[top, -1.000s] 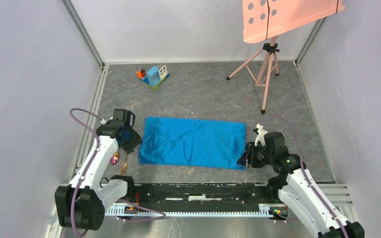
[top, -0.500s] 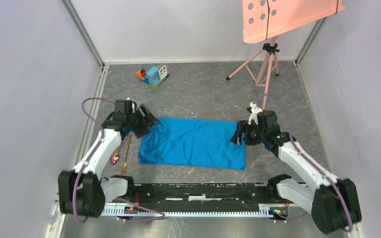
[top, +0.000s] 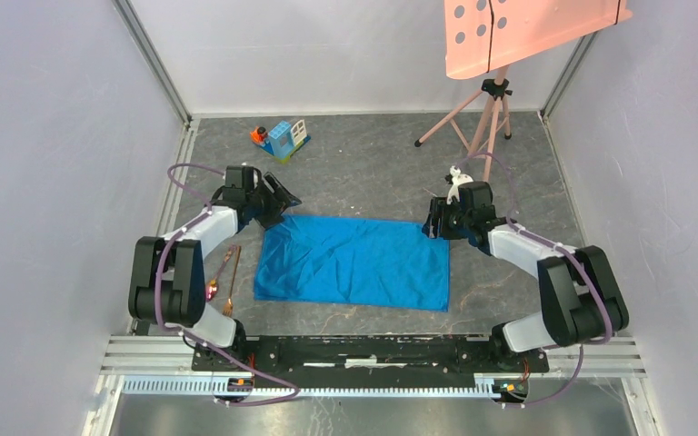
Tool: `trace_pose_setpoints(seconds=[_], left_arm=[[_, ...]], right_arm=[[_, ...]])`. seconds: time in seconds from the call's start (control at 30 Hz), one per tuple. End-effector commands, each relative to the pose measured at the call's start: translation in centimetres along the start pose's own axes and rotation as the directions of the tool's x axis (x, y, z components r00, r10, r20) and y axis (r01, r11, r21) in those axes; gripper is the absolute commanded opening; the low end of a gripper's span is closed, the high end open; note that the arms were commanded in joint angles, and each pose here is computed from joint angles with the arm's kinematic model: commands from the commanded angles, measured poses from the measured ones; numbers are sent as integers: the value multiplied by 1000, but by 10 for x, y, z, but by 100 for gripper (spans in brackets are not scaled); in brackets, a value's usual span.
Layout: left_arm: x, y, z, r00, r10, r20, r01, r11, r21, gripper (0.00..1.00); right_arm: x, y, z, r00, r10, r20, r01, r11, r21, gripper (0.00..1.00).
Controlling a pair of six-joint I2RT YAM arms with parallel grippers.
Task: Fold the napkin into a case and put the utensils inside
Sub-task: Fold and flatten the napkin at the center of the board, then smooth out the rectangle-folded napkin at the center of the board.
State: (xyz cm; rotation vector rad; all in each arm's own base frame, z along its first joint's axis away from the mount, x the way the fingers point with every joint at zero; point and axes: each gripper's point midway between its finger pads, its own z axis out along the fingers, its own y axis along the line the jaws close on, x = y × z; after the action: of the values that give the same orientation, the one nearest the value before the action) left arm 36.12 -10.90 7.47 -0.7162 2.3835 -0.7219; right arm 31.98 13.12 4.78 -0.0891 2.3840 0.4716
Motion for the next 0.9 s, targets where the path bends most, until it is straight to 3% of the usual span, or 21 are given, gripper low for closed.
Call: trace_pose_setpoints(seconds=[0.0,0.33,0.57,0.73,0.87], left_arm=[[-30,-5,12,994,-31,106,31,1000,-2,76],[-36,49,37,982,-83,168,120,968,-219,82],[-60,31,53,988,-17,155,48,979,-200,82],[-62,7,17,990,47,137,-19,981,-194,90],[-31,2,-21,997,39,64,-28,986,-167,91]], right_arm=[[-24,-14,14,997,-19,79,16,999,44,62],[-20,-24,40,999,-4,53,1,998,58,59],[-49,-34,60,995,-63,81,53,992,112,59],[-78,-18,45,986,-148,76,139,983,117,67],[-64,19,12,979,-198,50,196,979,50,75]])
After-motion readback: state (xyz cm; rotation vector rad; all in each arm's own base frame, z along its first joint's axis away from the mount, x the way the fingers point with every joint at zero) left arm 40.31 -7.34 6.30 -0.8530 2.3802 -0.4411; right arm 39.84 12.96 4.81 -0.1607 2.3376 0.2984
